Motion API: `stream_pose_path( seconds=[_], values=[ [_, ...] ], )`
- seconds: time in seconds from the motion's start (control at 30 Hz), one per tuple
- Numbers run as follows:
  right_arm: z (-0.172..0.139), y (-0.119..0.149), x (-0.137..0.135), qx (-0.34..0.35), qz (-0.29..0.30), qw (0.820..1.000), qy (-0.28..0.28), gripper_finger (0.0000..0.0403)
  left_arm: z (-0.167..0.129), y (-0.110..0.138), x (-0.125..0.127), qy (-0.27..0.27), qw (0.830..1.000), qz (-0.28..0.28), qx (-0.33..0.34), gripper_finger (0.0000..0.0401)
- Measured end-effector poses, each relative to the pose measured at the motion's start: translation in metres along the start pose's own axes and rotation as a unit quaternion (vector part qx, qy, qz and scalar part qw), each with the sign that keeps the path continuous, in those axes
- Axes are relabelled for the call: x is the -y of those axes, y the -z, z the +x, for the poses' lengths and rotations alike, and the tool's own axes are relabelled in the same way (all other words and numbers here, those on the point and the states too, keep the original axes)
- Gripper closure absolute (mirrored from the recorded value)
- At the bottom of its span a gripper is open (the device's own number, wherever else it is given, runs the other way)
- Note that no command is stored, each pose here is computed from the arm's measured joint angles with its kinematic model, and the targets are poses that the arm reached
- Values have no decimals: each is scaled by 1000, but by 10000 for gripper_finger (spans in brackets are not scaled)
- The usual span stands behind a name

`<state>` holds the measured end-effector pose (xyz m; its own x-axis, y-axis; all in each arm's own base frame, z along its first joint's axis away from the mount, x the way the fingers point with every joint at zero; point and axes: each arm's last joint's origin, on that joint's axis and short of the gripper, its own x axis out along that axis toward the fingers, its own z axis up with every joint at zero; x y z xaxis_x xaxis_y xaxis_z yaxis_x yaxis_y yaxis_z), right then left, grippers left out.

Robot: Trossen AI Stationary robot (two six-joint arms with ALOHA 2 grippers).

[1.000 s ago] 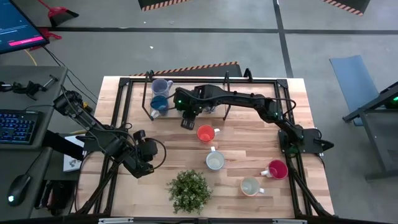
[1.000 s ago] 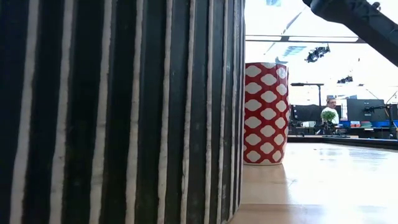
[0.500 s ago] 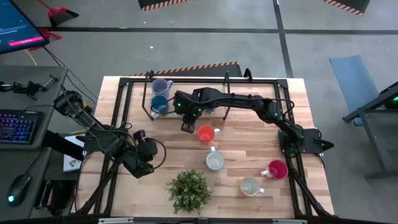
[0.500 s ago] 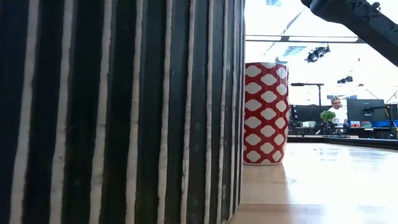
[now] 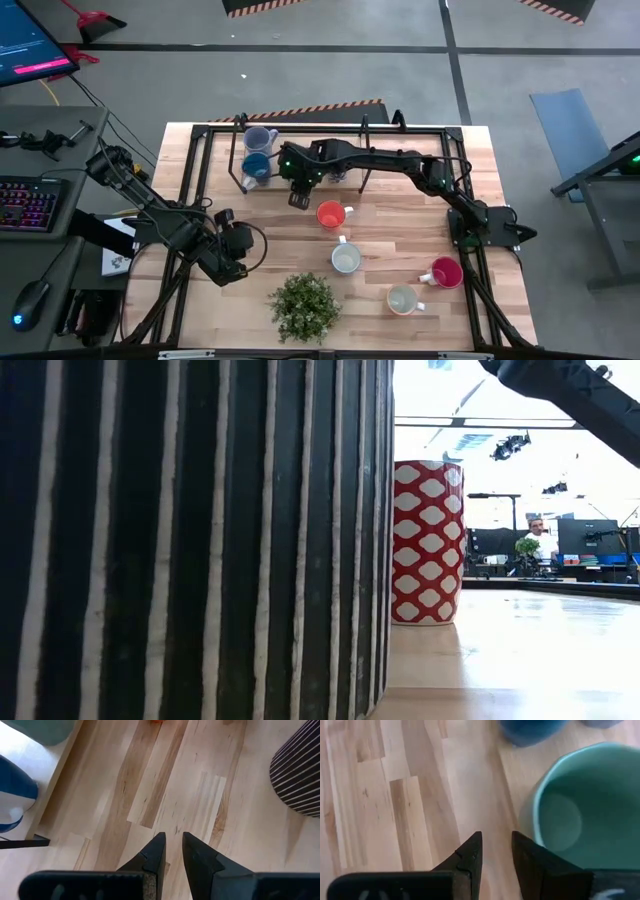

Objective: Place coffee mugs
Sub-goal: Put the green mug on the shelf

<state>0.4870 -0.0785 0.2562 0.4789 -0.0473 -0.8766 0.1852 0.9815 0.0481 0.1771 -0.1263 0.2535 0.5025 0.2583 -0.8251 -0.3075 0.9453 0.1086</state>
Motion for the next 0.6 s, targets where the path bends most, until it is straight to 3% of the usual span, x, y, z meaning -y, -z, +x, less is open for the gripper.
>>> stream_pose_path(
  seconds=[0.6],
  values=[
    [-2,-6,44,32,11,999,20,318,0,0,0,-6,1000,4,7,346]
  ],
)
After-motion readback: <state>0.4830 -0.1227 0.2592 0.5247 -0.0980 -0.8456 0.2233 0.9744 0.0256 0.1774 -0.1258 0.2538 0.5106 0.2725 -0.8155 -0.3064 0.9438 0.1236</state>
